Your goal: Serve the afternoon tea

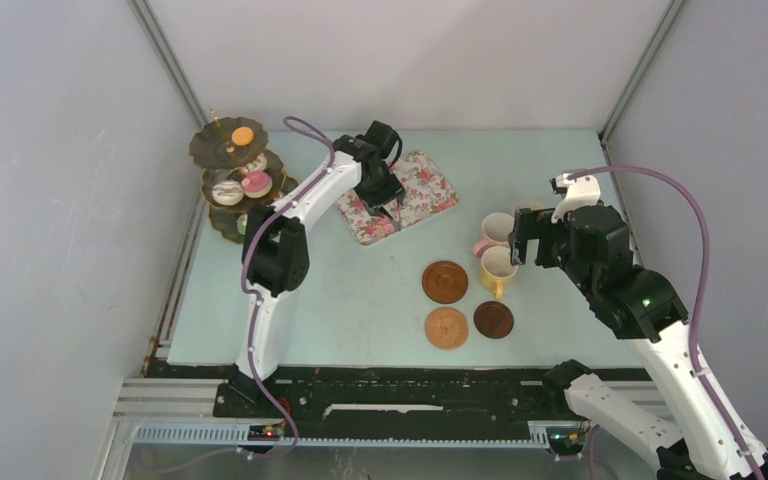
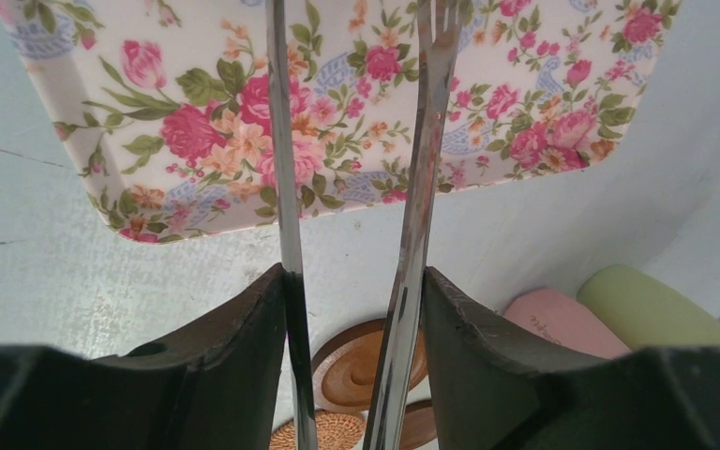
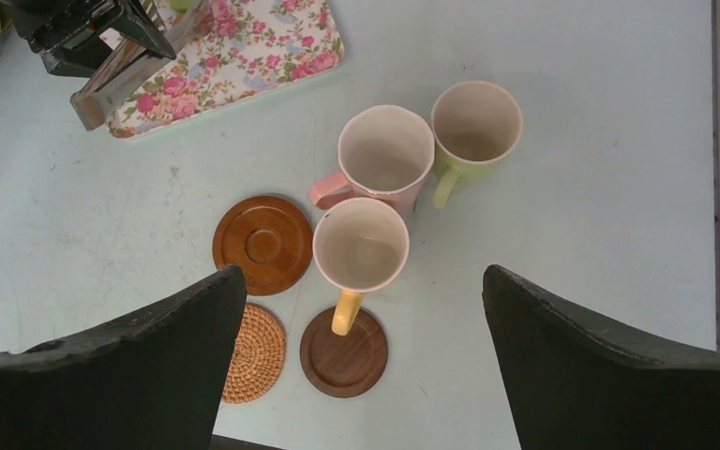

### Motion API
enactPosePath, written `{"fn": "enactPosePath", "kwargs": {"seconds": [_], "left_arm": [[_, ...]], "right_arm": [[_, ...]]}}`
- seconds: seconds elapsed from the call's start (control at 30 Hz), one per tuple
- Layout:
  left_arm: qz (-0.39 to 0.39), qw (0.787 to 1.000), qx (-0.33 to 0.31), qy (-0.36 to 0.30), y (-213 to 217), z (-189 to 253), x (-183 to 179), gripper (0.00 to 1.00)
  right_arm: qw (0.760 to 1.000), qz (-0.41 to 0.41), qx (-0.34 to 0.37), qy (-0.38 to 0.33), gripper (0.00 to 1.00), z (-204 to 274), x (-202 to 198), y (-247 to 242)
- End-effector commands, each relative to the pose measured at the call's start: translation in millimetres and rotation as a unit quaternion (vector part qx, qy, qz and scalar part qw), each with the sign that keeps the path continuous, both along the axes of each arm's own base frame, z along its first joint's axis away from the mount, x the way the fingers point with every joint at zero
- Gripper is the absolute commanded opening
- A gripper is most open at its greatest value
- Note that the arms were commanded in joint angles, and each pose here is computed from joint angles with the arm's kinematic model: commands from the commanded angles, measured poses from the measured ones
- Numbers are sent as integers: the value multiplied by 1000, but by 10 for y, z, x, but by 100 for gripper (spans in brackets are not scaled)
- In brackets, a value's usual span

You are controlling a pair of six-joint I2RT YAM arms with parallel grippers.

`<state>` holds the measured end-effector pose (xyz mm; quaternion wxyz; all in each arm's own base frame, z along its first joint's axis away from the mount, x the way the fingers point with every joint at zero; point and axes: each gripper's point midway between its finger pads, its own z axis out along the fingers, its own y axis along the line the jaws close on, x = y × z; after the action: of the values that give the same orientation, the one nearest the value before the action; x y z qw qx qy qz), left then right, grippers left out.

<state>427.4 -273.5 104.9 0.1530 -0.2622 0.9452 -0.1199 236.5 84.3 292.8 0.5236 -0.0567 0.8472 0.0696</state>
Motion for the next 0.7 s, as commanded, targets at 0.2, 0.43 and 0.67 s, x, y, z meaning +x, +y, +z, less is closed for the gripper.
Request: {"fn": "enactPosePath", "kwargs": {"seconds": [0.2, 0.43, 0.67], "left_arm": [[-14, 995, -74, -62, 38, 538, 196, 57], [-10, 996, -76, -52, 39, 469, 203, 58], [-11, 998, -51, -28, 6, 289, 146, 59]], "right_arm": [[1000, -3, 6, -20, 100, 73, 32, 5], [1000, -2, 10, -21, 100, 83, 26, 13], [1000, -2, 10, -21, 100, 83, 26, 14]]}}
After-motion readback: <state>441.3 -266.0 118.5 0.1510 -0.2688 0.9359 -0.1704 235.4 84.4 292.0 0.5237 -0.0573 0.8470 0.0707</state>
